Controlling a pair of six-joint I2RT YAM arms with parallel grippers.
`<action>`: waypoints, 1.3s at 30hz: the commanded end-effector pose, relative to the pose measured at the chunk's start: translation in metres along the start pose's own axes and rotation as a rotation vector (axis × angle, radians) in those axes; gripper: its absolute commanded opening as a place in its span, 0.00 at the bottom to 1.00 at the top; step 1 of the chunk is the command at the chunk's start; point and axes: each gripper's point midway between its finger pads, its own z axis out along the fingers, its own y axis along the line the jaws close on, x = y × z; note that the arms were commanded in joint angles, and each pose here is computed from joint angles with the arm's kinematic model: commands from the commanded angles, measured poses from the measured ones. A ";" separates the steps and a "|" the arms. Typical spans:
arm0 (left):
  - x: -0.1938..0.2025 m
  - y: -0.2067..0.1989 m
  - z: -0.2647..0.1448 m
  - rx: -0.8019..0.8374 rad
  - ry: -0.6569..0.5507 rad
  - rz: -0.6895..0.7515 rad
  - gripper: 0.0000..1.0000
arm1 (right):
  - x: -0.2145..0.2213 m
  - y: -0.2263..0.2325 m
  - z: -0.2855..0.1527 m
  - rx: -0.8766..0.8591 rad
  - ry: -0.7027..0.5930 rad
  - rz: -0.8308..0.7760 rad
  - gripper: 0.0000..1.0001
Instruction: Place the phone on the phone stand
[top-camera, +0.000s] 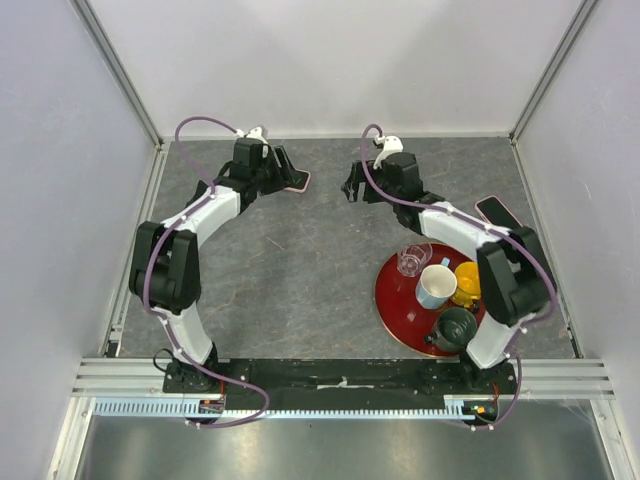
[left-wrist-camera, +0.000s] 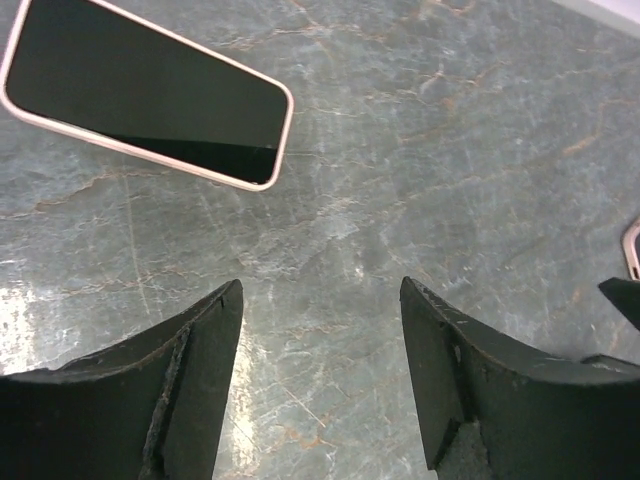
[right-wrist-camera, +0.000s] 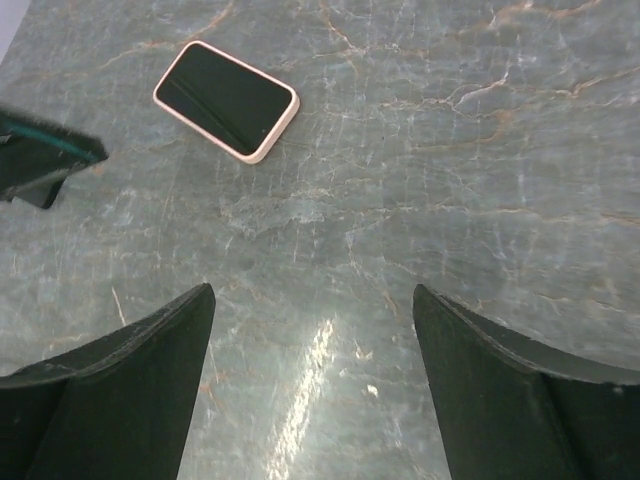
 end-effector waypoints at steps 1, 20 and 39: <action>-0.024 0.009 0.005 -0.068 -0.095 -0.049 0.70 | -0.033 0.015 0.043 -0.037 -0.107 0.137 0.84; -0.059 0.018 -0.041 -0.071 -0.447 0.004 0.76 | 0.019 0.060 0.211 -0.035 -0.044 0.187 0.66; -0.028 0.028 -0.039 -0.053 -0.432 0.075 0.79 | 0.046 0.035 0.247 -0.005 0.008 0.132 0.84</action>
